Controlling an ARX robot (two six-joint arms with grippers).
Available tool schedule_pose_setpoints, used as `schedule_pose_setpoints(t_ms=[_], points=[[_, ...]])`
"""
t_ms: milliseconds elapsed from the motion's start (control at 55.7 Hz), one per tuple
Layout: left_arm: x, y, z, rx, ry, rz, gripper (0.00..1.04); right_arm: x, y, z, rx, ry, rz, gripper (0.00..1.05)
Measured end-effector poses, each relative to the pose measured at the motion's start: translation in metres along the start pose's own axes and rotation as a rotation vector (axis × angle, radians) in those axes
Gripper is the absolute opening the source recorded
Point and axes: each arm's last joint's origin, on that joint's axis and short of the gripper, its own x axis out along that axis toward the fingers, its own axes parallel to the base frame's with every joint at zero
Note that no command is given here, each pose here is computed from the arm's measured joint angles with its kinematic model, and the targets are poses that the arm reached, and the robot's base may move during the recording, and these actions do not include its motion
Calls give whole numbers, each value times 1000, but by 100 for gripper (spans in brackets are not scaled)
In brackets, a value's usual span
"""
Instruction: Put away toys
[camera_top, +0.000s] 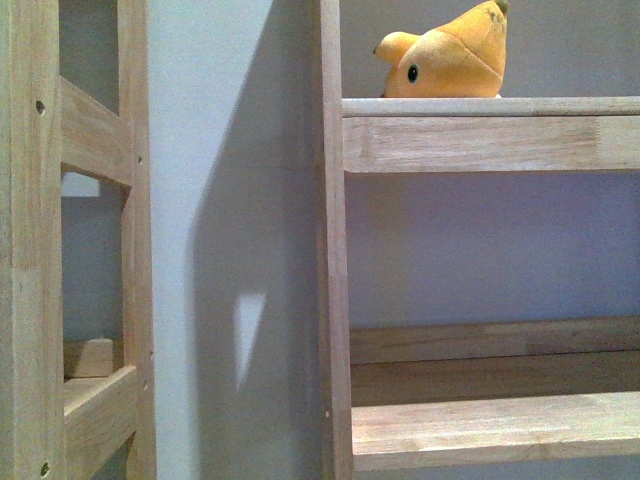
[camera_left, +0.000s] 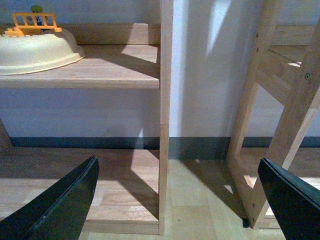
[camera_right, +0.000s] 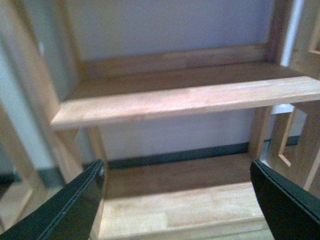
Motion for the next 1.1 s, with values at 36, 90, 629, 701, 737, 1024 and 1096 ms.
schedule_pose_setpoints(t_ms=[36, 90, 629, 701, 737, 1024, 1096], points=[[0, 0, 0, 0, 0, 0, 98, 0, -1, -3, -27, 28, 42, 82], [0, 0, 0, 0, 0, 0, 98, 0, -3, -8, -48, 42, 79, 72], [0, 0, 0, 0, 0, 0, 98, 0, -20, -38, -75, 46, 79, 3], [0, 0, 0, 0, 0, 0, 98, -1, -20, -40, -75, 46, 79, 3], [0, 0, 0, 0, 0, 0, 98, -1, -21, -41, -75, 44, 79, 3], [0, 0, 0, 0, 0, 0, 98, -1, -22, -53, -75, 40, 79, 3], [0, 0, 0, 0, 0, 0, 98, -1, -22, -54, -75, 38, 79, 3]])
